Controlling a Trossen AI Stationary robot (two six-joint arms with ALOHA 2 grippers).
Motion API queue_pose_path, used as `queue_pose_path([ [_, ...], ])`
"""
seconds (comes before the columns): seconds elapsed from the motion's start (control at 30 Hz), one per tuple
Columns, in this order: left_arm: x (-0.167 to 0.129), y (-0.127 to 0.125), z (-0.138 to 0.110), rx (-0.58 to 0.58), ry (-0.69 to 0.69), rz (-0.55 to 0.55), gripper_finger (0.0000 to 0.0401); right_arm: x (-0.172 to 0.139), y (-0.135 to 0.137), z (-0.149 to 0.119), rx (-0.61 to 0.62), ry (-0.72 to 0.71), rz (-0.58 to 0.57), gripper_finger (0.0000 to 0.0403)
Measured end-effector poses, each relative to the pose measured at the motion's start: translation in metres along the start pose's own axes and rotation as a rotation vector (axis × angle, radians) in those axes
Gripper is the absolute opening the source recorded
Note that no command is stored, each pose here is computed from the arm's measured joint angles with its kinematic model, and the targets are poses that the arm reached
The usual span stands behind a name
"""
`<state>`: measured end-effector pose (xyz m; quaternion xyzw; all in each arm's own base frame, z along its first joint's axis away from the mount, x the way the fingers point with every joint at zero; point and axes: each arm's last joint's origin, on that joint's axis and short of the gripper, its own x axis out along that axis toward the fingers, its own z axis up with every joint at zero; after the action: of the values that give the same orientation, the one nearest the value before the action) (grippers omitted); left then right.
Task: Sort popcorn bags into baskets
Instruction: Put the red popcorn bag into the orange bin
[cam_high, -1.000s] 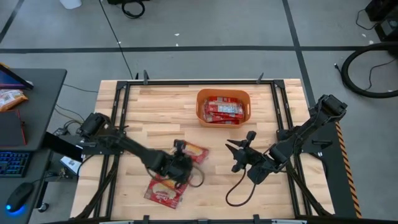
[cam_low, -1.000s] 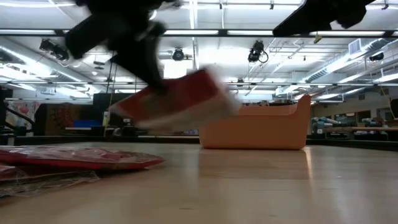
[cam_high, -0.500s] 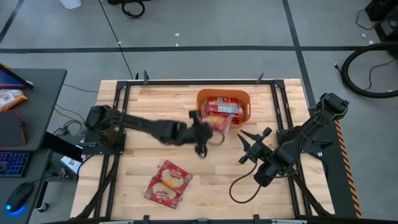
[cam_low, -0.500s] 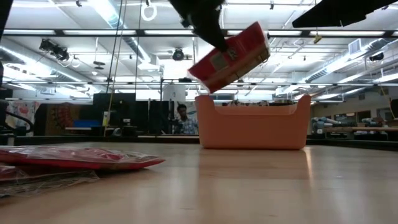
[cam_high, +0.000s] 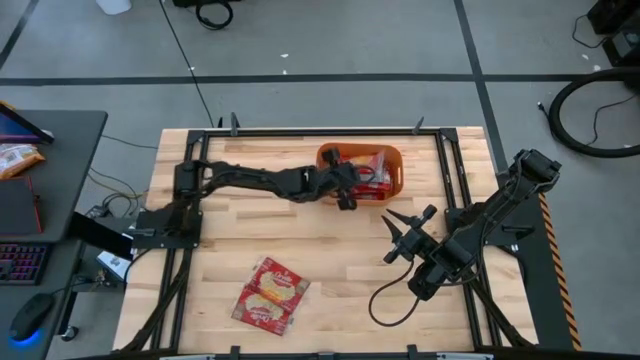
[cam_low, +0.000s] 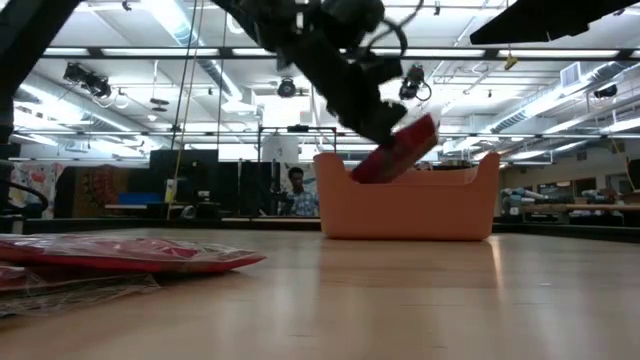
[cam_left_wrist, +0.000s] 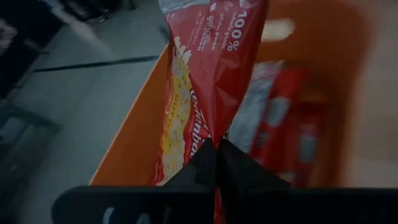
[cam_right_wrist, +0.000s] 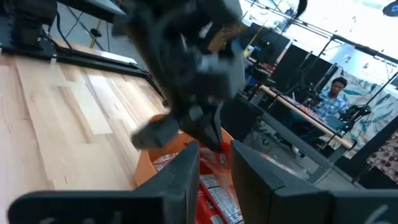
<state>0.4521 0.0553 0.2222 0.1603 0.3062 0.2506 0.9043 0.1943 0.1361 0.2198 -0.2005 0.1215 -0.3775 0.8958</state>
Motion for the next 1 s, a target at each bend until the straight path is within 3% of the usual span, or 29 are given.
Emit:
queue_pose_path([
  [0.23,0.027,-0.001,-0.021,0.016,0.071,0.067,0.0031,0.000,0.000,0.000,-0.001,0.005,0.005,0.0094],
  [0.47,0.003,-0.005,-0.003,0.059,0.015,0.030,0.0115,0.000,0.000,0.000,0.010,0.007,0.006,0.0094],
  [0.53,-0.015,-0.008,0.007,0.100,-0.013,-0.047,0.0130,0.000,0.000,-0.001,0.010,0.007,0.007,0.0094],
  [0.7,-0.071,-0.028,0.018,0.211,-0.012,-0.402,0.0141,0.000,0.000,-0.001,0.007,0.014,0.014,0.0094],
  [0.77,-0.093,-0.039,0.017,0.202,0.028,-0.520,0.0141,0.000,0.000,-0.001,0.007,0.014,0.014,0.0094],
  [1.0,-0.149,-0.085,-0.009,0.156,0.355,-0.691,0.0141,0.002,0.001,0.000,0.027,0.023,0.014,0.0094],
])
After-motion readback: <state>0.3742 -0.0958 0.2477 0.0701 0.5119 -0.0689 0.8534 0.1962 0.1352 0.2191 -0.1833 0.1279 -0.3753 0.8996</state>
